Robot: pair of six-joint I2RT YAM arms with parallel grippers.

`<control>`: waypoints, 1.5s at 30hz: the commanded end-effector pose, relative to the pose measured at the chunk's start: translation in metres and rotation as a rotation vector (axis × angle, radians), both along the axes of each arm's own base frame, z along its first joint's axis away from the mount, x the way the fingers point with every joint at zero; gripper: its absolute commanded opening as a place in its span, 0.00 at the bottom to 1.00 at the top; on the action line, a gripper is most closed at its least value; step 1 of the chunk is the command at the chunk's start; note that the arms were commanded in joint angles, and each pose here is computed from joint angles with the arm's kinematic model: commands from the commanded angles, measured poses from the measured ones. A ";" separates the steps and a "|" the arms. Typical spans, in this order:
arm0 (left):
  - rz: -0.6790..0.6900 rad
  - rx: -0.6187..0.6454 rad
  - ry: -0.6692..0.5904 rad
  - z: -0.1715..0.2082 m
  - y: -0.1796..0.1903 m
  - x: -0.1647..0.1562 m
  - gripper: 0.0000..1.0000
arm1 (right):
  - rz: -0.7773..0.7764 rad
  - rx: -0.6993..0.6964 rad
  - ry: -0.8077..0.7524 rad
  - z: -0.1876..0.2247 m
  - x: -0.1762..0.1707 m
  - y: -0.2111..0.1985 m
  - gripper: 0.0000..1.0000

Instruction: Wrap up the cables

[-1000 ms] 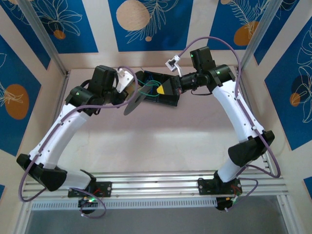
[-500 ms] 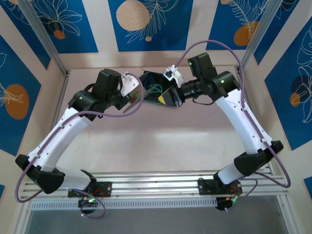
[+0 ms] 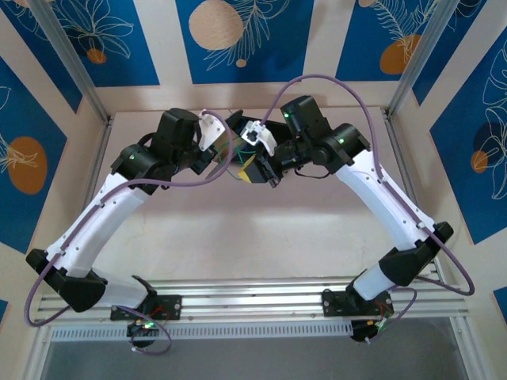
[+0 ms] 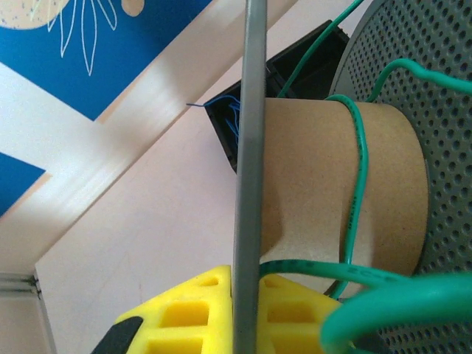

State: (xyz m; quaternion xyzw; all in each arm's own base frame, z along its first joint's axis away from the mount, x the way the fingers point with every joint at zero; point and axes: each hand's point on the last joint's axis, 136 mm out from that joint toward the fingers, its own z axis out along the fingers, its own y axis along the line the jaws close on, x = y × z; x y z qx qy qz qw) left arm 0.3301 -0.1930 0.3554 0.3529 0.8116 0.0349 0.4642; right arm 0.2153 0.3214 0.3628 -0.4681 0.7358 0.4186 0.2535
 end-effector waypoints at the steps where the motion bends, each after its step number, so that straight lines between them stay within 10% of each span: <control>1: 0.185 -0.211 -0.202 0.060 0.013 0.027 0.00 | 0.057 0.000 0.167 -0.007 -0.027 -0.005 0.00; 11: 0.116 -0.283 -0.547 0.106 0.011 0.028 0.00 | 0.089 0.265 0.299 0.057 -0.028 -0.046 0.00; 20: -0.056 -0.378 -0.452 0.123 -0.013 0.007 0.00 | 0.067 0.414 0.265 0.071 -0.012 -0.085 0.00; 34: 0.043 -0.455 -0.410 0.150 -0.011 0.026 0.00 | 0.160 0.092 -0.284 0.010 -0.044 -0.046 0.00; 45: 0.054 -0.520 -0.386 0.139 -0.015 0.027 0.00 | 0.155 -0.120 -0.284 -0.021 -0.027 -0.007 0.00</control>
